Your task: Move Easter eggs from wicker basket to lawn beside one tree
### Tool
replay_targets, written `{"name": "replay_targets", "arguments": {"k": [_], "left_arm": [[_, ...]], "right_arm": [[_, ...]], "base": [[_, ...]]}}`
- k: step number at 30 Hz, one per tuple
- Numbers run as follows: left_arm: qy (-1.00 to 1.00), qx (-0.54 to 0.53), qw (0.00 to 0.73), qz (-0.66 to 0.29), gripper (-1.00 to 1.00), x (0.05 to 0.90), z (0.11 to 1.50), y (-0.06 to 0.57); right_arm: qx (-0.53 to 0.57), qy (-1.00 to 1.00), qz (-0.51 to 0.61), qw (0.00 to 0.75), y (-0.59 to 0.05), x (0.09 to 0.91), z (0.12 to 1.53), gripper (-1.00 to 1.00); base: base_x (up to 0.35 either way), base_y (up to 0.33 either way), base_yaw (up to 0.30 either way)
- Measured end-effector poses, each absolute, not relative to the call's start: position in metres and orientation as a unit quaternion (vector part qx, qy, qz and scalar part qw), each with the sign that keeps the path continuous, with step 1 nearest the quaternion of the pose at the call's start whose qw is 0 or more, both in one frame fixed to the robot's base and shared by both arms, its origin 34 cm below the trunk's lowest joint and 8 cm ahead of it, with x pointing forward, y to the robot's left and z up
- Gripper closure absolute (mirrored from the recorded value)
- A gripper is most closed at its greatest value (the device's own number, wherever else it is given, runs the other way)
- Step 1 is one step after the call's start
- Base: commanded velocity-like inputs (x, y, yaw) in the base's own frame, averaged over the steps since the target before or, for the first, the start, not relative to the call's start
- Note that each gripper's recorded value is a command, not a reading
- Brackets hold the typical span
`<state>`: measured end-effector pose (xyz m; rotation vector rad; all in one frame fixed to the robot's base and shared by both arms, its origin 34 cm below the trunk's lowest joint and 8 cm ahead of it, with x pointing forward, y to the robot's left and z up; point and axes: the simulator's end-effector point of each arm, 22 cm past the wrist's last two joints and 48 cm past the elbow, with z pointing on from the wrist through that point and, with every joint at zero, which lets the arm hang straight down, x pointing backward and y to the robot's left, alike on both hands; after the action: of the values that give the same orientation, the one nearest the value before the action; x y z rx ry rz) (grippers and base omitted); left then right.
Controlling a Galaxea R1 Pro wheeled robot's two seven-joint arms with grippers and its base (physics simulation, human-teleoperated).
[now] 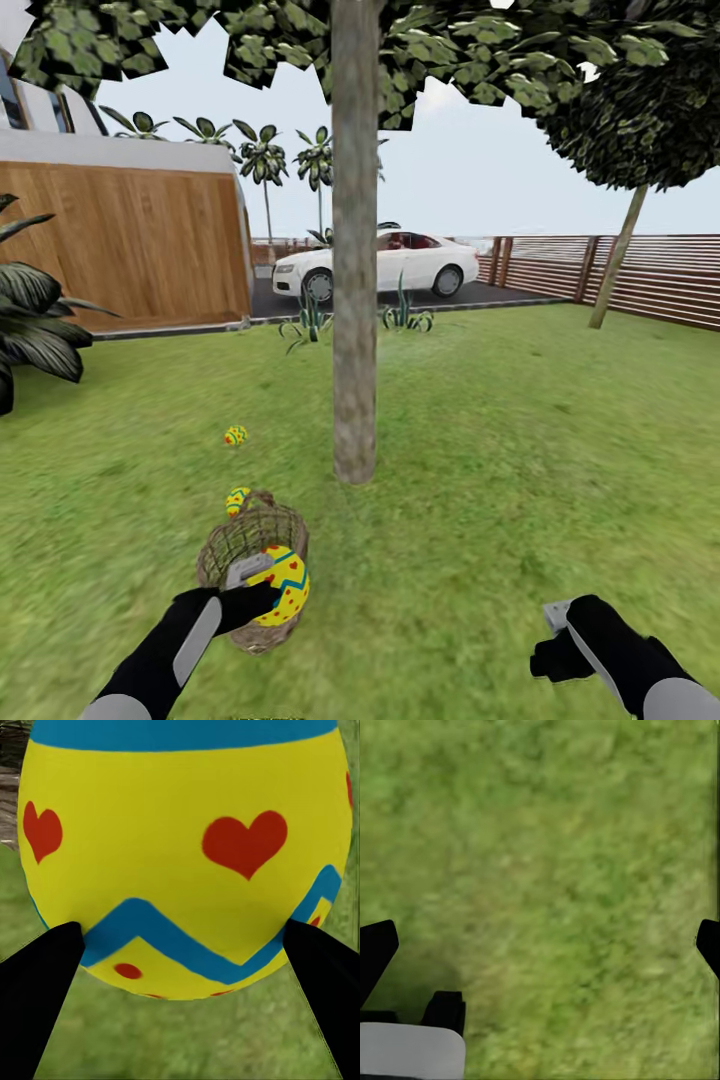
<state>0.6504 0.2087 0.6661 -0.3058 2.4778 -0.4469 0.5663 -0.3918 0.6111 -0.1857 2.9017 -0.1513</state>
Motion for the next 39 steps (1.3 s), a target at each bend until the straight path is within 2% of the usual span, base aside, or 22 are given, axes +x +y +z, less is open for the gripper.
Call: {"name": "replay_targets", "arguments": {"k": [15,29,39], "left_arm": [[0.933,-0.115,0.294,-0.169,1.0,0.649,0.689,0.207],[0.935,-0.117,0.283,-0.176,1.0,0.643,0.703,0.197],[0.938,-0.117,0.273,-0.179,1.0,0.637,0.713,0.189]], "right_arm": [[-0.062,0.99,-0.051,0.115,-0.393,0.567,0.636,-1.0],[-0.062,0.99,-0.05,0.112,-0.392,0.566,0.657,-1.0],[-0.063,0.99,-0.05,0.112,-0.392,0.565,0.673,-1.0]], "base": [[0.0,-0.322,0.262],[0.002,-0.04,-0.129],[0.298,-0.004,-0.001]]}}
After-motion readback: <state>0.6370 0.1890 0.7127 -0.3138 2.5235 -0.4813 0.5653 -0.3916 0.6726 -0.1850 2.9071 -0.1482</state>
